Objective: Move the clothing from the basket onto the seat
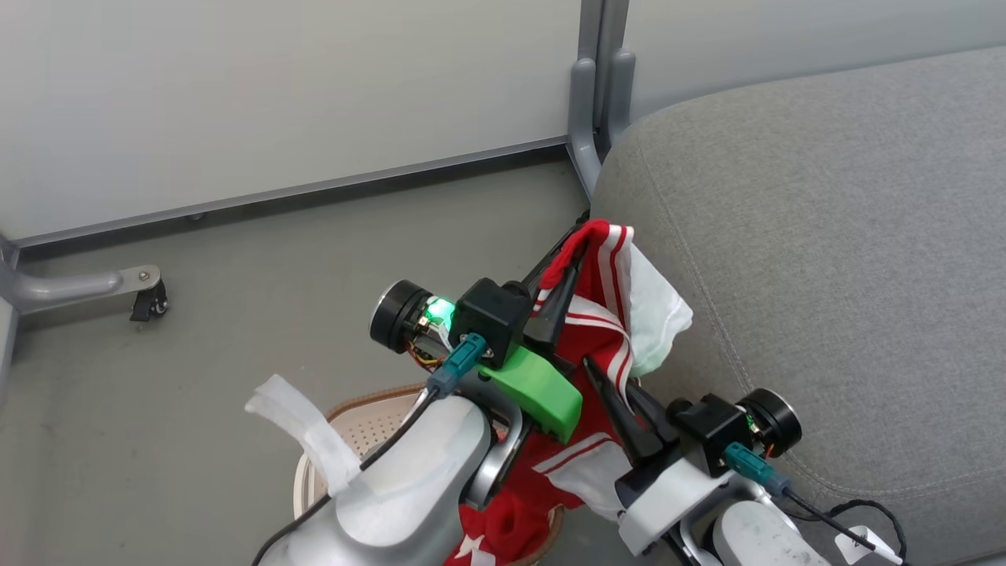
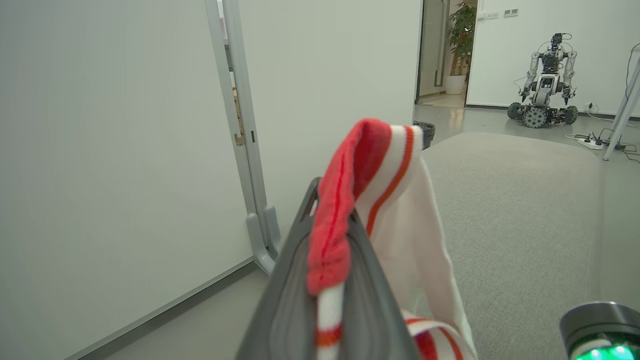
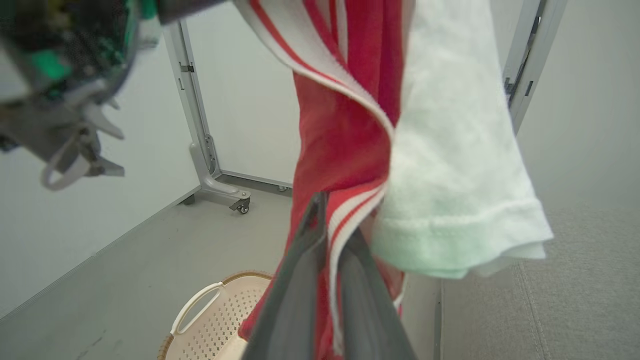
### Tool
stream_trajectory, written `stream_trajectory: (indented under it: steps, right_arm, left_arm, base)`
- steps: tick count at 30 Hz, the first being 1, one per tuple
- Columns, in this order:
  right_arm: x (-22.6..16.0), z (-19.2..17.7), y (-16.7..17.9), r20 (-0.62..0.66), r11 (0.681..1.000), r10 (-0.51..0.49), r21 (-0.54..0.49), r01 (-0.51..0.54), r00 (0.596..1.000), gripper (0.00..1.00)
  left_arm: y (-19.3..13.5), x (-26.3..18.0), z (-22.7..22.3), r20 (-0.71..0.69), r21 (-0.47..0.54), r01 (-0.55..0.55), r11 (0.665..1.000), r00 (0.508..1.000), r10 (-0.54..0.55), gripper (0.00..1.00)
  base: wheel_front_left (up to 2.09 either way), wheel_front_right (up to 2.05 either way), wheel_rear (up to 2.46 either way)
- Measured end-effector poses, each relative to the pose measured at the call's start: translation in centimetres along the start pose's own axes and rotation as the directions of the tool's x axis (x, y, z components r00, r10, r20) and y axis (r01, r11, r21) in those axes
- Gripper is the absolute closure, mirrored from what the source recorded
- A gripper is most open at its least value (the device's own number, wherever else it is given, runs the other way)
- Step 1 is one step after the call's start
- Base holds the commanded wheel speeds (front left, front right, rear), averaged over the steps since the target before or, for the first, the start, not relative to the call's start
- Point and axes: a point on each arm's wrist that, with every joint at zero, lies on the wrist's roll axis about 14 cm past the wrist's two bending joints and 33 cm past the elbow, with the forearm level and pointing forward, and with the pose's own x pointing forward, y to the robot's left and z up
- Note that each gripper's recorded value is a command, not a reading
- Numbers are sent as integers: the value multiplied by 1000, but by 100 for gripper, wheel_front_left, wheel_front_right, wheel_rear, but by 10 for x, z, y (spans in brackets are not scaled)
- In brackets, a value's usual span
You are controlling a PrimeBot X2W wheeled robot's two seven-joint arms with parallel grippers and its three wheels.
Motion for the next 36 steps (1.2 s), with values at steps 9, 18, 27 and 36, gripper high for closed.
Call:
stream_trajectory:
  steps: [9,18,27,36]
  right_arm:
    - [0,6,-7,21,1000,-27,12,26,999,100]
    - [-1,8,-12,28,999,-43,15,43,999,100]
    - [-7,18,-27,57,996,-92,4,92,994,100]
    - [-26,57,-74,175,970,-234,-31,243,956,100]
  left_arm:
    - [2,-2,-18,-74,12,-4,1000,997,5,0]
    - [2,-3,-19,-80,17,-2,1000,997,3,0]
    - [6,-7,-21,-78,22,-14,1000,997,15,0]
    - [7,-5,-32,-77,13,1,1000,997,0,0]
  base:
    - [0,0,0]
    - [0,0,0]
    - [0,0,0]
    - [0,0,0]
